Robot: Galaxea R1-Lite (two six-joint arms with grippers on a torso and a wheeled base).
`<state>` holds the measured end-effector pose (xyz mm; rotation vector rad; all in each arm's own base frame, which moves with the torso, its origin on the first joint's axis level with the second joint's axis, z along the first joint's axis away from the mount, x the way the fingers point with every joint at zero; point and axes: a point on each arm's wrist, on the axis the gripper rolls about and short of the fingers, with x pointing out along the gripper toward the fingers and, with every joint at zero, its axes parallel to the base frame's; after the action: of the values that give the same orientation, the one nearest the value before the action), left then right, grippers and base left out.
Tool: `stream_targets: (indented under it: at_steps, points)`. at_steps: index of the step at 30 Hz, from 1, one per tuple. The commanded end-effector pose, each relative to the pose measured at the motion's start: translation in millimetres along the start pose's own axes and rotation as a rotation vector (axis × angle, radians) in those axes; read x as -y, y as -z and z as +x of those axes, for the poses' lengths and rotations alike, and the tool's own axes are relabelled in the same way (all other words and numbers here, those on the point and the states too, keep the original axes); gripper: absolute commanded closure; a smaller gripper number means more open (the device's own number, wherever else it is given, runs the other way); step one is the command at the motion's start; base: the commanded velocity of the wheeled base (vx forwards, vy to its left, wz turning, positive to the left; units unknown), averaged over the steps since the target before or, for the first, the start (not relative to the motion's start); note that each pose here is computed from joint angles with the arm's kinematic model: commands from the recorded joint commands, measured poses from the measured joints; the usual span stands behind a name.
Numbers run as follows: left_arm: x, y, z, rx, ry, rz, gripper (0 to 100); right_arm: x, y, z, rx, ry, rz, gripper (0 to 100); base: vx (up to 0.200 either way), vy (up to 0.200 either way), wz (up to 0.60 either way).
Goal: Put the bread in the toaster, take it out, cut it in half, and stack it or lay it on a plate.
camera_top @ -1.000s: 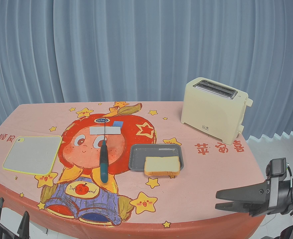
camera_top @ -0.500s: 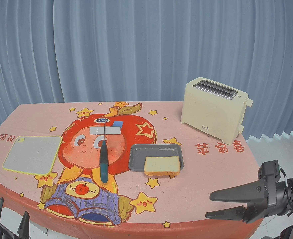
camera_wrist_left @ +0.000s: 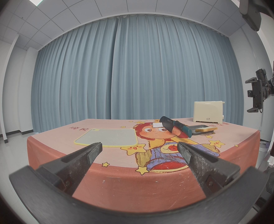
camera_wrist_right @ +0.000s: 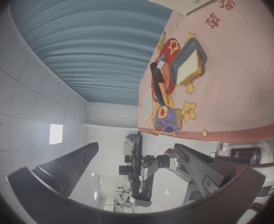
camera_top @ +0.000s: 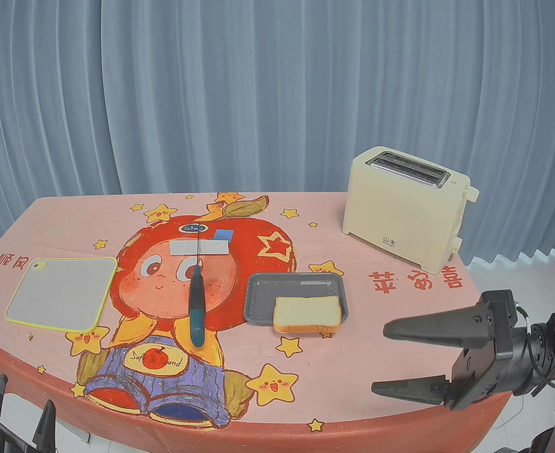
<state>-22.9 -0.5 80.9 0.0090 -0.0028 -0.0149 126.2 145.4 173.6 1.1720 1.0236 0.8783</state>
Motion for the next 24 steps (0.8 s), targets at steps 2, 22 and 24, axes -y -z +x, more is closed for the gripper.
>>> stream_targets:
  at_steps: [2, 22, 24]
  points:
    - [0.0, 5.2, 0, -0.003, 0.0, 0.0, 0, 10.3, -10, 10, 0.024, 0.027, 0.041, 0, 0.0, 0.0, 0.0]
    - [0.0, 5.2, 0, -0.003, 0.0, -0.001, 0, 35.3, -24, 41, 0.037, 0.072, 0.052, 0, 0.0, 0.0, 0.0]
    - [0.0, 5.2, 0, -0.003, 0.0, 0.0, 0, 37.6, -26, 42, 0.046, 0.072, 0.055, 0, 0.0, 0.0, 0.0]
